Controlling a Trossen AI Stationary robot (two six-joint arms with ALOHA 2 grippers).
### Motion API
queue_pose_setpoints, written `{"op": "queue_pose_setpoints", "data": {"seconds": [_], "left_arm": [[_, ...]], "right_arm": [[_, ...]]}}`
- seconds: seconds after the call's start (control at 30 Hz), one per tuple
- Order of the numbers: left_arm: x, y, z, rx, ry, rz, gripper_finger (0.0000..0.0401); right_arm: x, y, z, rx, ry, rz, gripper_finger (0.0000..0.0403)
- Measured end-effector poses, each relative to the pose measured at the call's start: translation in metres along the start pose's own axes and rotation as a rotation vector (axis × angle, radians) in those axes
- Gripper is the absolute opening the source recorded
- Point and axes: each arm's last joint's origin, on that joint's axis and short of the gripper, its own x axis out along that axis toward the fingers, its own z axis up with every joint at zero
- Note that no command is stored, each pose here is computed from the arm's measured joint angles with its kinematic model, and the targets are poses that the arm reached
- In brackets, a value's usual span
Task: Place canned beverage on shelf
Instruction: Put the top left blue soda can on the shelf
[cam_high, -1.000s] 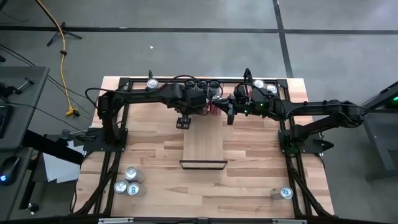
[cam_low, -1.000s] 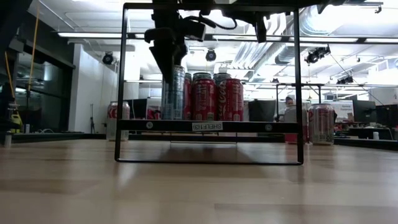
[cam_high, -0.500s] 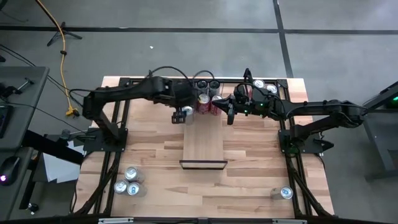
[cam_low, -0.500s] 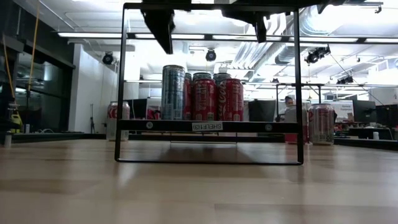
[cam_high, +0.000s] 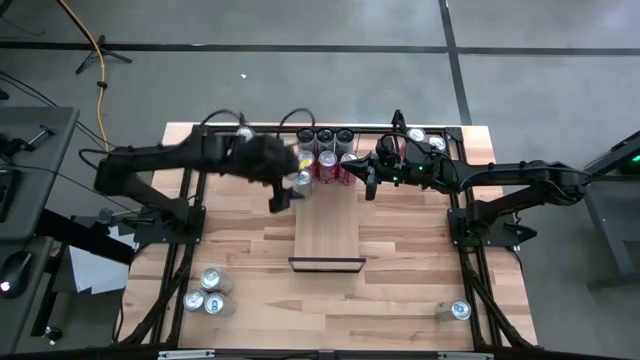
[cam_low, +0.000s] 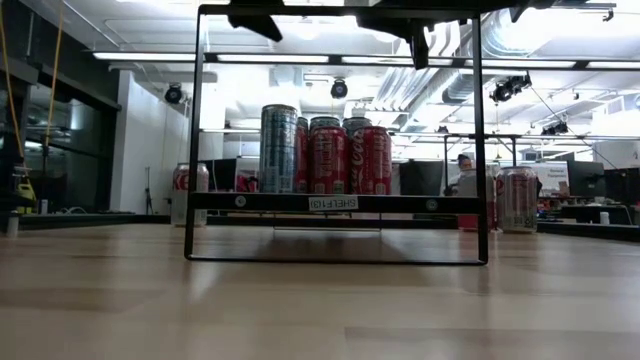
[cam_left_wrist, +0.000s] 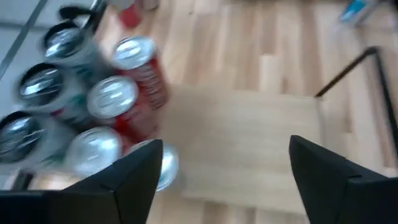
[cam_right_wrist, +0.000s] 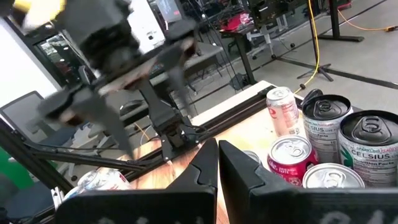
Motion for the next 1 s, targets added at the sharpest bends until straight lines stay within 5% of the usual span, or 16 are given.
{"op": "queue_pose_setpoints", "data": {"seconds": [0.13, 0.37, 0.6, 1.0], "left_arm": [[0.017, -0.02, -0.034, -0.044, -0.096, -0.055, 0.0214], [0.051, -0.036, -0.101, -0.203, -0.168, -0.087, 0.0017], [0.082, -0.027, -0.139, -0.311, -0.257, -0.07, 0.0003], [0.107, 0.005, -0.146, -0.214, -0.231, 0.045, 0.0]], "right_arm": [[0.0, 0.0, 0.0, 0.0, 0.002, -0.001, 0.0], [0.0, 0.0, -0.001, 0.0, 0.009, -0.004, 0.0], [0.0, 0.0, -0.001, -0.001, 0.009, -0.004, 0.0], [0.0, -0.001, -0.002, -0.002, 0.025, -0.011, 0.0]]}}
